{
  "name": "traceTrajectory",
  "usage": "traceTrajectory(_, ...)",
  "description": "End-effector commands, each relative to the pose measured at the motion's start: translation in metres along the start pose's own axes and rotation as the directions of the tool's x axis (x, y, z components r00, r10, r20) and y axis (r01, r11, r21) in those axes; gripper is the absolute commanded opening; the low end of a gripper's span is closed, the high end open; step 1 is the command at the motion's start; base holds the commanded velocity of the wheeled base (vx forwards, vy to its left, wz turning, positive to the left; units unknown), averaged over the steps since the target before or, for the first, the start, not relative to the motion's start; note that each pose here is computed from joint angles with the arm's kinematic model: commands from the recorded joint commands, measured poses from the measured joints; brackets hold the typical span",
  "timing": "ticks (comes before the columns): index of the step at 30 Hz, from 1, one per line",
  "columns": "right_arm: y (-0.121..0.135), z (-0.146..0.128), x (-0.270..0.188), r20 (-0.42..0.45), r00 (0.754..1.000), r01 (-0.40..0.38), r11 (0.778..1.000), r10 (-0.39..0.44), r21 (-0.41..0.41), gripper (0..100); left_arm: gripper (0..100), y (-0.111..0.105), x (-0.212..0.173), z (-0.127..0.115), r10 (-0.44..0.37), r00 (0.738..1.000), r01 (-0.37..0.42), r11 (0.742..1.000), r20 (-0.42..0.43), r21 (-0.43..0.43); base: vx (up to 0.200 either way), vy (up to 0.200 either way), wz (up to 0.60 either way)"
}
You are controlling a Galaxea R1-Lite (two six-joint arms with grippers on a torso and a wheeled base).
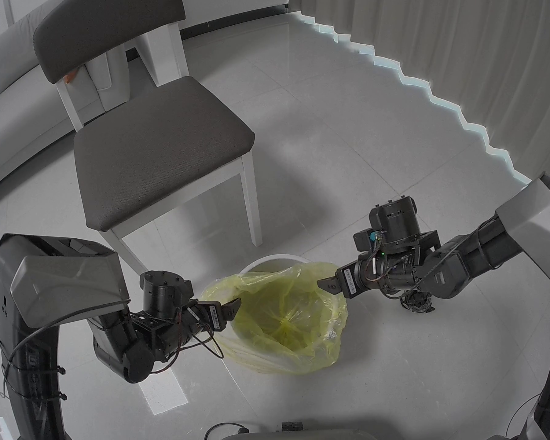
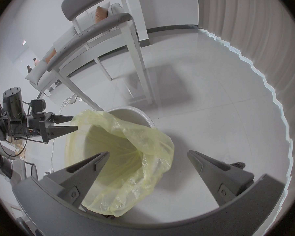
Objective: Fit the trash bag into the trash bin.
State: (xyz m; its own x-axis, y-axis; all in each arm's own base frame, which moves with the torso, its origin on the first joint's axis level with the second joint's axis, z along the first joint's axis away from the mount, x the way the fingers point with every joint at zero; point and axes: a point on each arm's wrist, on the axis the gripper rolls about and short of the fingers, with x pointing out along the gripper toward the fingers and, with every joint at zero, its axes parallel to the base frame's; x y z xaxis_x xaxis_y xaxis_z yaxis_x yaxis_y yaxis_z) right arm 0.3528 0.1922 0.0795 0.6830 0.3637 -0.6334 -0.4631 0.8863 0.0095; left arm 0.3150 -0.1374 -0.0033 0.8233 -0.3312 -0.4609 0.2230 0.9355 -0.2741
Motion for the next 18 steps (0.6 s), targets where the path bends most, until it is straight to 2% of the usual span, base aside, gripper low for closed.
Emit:
traceTrajectory(1, 0.009, 0.001, 0.018, 0.0, 1.0, -0.015, 0.999, 0.015, -0.03, 100, 100, 0.003, -0.014, 0.006, 0.006, 0.999, -0.005, 1.0, 0.035, -0.005, 0.0, 0.0, 0.0)
traceTrajectory(11, -0.001, 0.003, 0.053, 0.008, 1.0, -0.009, 0.996, 0.01, -0.09, 100, 100, -0.001, -0.049, 0.026, -0.015, 0.994, 0.016, 1.0, 0.11, -0.009, 0.0, 0.0, 0.0)
traceTrajectory(18, -0.015, -0.003, 0.065, 0.003, 1.0, 0.013, 0.991, -0.013, -0.136, 100, 100, 0.0, -0.057, 0.029, -0.013, 0.992, 0.014, 1.0, 0.122, -0.01, 0.0, 0.0, 0.0)
